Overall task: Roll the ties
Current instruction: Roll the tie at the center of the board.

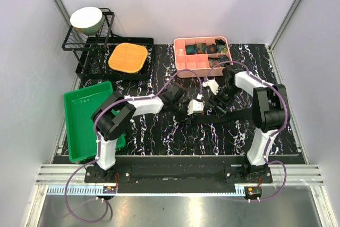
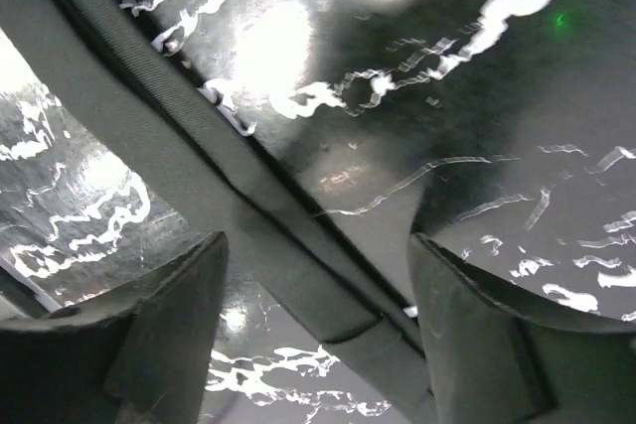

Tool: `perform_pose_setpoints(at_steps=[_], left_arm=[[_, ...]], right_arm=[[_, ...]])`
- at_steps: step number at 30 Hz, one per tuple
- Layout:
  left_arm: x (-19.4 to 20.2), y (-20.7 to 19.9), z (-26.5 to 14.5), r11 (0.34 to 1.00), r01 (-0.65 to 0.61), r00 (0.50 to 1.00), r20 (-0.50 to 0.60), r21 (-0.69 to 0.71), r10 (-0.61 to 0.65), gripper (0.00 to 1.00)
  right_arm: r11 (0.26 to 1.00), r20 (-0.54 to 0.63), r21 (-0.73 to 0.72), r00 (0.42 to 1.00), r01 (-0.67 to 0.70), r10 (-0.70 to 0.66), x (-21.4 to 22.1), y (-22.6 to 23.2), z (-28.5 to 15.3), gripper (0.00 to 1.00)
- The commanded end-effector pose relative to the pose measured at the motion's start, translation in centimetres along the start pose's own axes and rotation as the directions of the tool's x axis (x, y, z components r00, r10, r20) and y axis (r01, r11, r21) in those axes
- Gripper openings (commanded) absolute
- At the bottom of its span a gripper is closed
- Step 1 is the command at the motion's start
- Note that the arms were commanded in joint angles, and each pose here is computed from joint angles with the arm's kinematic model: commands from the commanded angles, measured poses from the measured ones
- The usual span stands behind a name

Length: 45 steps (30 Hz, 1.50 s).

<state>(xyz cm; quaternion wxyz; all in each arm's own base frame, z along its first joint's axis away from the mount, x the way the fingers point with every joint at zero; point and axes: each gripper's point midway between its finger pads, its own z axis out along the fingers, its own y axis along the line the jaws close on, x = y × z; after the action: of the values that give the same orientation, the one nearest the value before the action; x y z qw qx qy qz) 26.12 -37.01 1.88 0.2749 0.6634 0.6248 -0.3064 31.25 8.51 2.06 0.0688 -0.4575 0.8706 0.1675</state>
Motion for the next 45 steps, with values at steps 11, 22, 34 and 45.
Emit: perform_pose_setpoints(at_steps=[11,22,34,45], left_arm=[[5.5,-1.3,-0.5,0.983,0.182,0.972,-0.144,-0.032,-0.184,0.00],[3.5,1.3,-1.8,0.943,0.240,0.967,-0.034,-0.230,-0.254,0.00],[-2.1,4.0,-4.5,0.869,0.349,0.934,0.202,-0.351,-0.293,0.00],[2.5,4.1,-4.1,0.866,0.211,0.974,0.026,-0.453,-0.224,0.00]], right_arm=[[0.986,-0.159,0.076,0.978,0.150,-0.136,4.5,1.0,2.6,0.54],[0.989,-0.209,0.092,0.973,0.115,-0.094,6.0,0.9,3.6,0.12],[0.984,-0.225,0.113,0.968,0.136,-0.108,6.2,0.3,3.6,0.00],[0.983,-0.240,0.128,0.966,0.134,-0.100,6.2,-0.2,3.7,0.00]])
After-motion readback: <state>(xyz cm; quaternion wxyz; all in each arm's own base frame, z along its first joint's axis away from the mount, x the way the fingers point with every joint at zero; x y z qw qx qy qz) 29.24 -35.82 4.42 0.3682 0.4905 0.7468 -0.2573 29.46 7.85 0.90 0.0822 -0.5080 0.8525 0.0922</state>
